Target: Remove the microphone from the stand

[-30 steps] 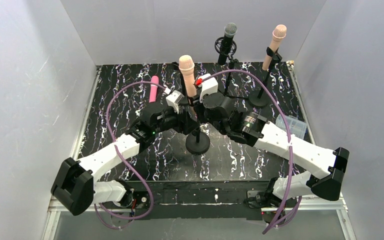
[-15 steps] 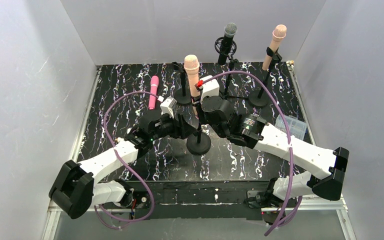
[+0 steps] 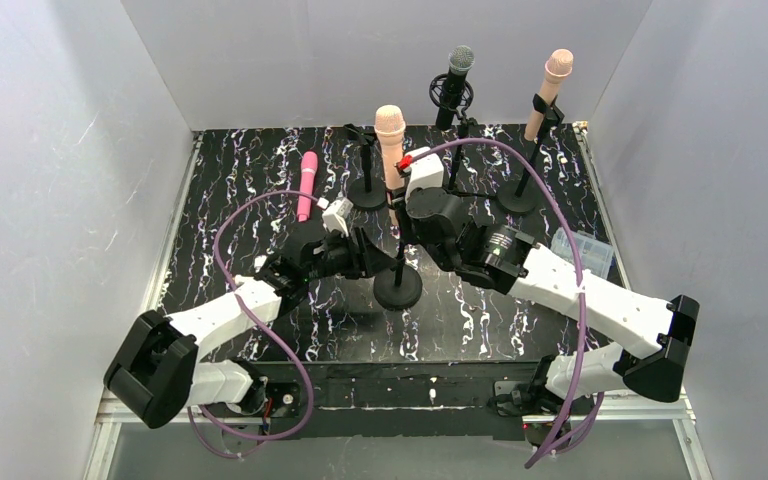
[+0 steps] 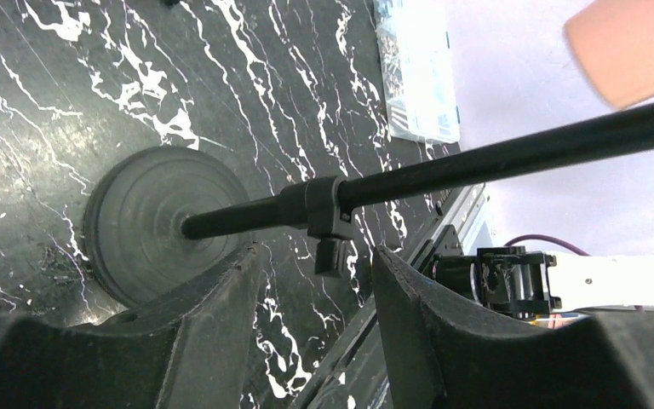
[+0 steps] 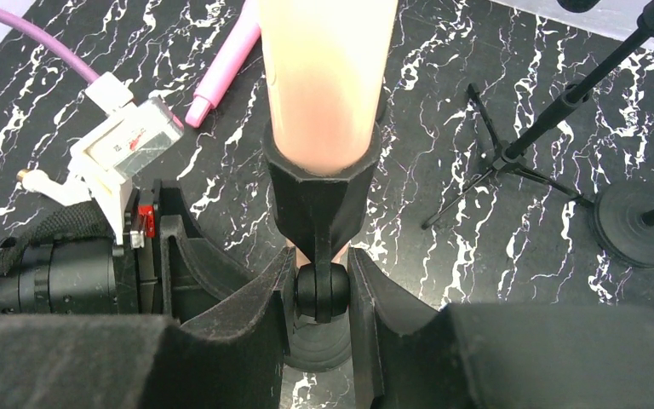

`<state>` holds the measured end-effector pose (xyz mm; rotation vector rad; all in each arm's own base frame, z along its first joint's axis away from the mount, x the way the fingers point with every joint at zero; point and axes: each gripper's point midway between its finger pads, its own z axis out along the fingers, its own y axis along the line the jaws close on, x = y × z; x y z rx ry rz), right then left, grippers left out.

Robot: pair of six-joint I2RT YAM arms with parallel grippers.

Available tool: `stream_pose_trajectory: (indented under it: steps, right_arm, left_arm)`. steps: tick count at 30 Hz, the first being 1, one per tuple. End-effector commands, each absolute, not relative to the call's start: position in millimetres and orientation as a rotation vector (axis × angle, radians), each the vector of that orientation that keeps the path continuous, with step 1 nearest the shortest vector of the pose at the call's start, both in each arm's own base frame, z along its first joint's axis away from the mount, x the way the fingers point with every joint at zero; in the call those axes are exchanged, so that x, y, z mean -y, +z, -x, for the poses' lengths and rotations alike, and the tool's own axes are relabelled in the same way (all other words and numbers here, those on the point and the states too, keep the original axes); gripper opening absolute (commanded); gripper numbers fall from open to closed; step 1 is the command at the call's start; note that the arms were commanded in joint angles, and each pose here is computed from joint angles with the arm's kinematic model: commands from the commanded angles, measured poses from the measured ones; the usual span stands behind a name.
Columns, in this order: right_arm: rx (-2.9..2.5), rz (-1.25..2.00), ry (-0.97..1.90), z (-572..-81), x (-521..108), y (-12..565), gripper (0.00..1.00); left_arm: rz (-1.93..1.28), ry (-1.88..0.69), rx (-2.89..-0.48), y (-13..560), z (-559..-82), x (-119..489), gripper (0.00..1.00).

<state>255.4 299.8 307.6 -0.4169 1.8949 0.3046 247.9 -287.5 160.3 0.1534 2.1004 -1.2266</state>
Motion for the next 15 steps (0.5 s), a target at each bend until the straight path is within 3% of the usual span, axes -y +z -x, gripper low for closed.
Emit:
stream_pose_trajectory:
  steps: [1,9,15]
  right_arm:
    - [-1.921,0.420,0.260,-259,-288,300,0.01]
    - [-1.929,0.424,0.268,-260,-289,297,0.01]
    - [-1.933,0.428,0.271,-260,-290,296,0.01]
  left_arm:
    - [-0.146,-1.269,-2.122,155,-241,289,0.49]
    - [-0.115,-1.310,-2.139,151,-240,293,0.49]
    - [-0.076,-1.353,-2.141,150,-246,300,0.43]
